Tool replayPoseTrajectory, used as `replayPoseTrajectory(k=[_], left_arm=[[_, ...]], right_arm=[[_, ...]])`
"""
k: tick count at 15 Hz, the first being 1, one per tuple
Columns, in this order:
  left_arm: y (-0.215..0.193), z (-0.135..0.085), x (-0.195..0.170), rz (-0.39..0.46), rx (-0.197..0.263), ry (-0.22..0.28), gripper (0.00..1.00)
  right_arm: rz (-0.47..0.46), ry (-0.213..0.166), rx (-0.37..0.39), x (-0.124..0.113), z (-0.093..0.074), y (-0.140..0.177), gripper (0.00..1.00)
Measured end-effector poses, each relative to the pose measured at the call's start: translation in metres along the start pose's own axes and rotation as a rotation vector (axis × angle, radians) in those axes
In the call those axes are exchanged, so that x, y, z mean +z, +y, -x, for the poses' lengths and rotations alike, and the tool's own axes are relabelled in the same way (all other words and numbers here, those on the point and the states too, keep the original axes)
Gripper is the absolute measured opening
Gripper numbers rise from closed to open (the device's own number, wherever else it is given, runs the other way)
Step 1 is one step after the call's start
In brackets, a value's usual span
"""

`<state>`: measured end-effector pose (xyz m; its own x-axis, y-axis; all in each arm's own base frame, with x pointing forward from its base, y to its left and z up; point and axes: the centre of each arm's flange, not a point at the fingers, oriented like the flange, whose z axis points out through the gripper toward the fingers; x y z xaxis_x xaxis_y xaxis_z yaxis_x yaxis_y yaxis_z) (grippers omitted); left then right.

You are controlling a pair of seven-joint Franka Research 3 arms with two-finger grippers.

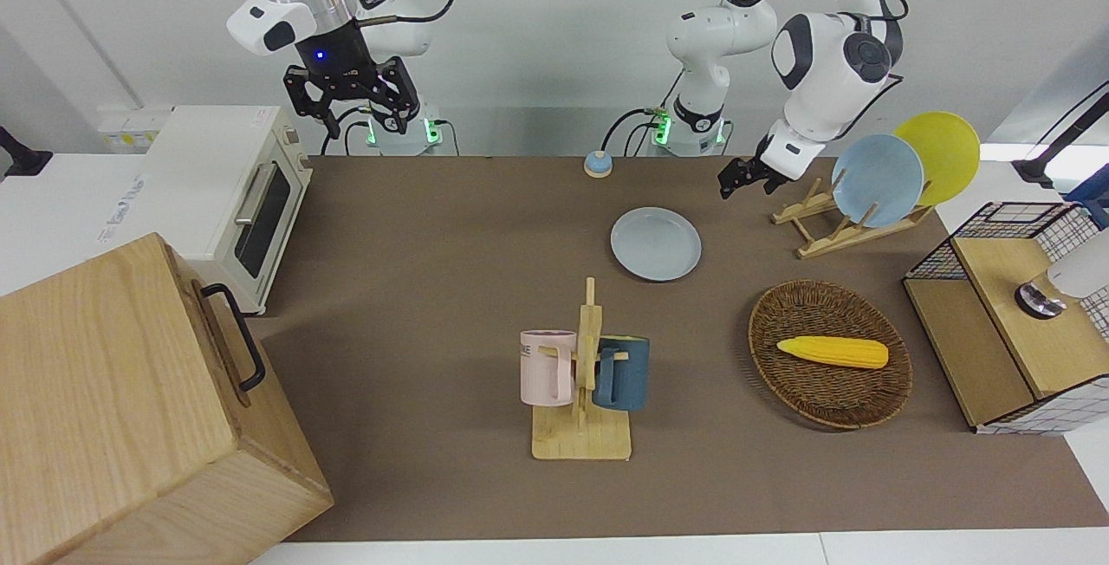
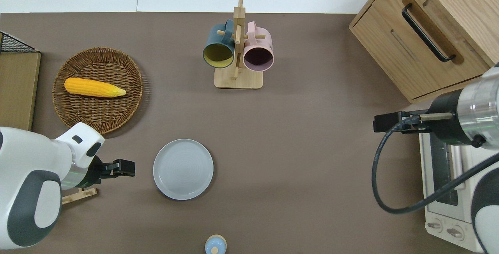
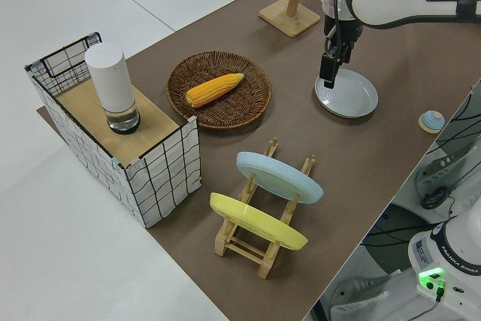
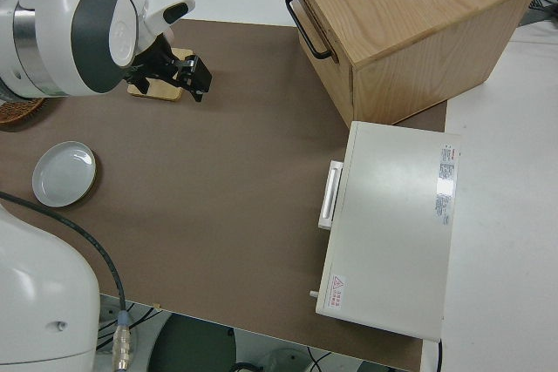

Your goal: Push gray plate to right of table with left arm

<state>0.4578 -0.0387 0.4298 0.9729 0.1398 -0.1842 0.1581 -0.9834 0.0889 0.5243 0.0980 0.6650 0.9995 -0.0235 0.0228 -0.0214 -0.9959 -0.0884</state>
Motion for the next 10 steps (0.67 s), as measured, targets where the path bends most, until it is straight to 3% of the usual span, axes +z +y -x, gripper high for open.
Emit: replayPoseTrajectory(k=[4,10], left_arm=[[0.008,0.005,0.027,-0.003,0.017,0.009,0.99],[0.017,0.014,0.070,0.025,0.008,0.031,0.99]], right_arm=[[0.000,0.000,0.000,0.000,0.000,0.000,1.00],[0.000,0.000,0.000,0.000,0.000,0.000,1.00]])
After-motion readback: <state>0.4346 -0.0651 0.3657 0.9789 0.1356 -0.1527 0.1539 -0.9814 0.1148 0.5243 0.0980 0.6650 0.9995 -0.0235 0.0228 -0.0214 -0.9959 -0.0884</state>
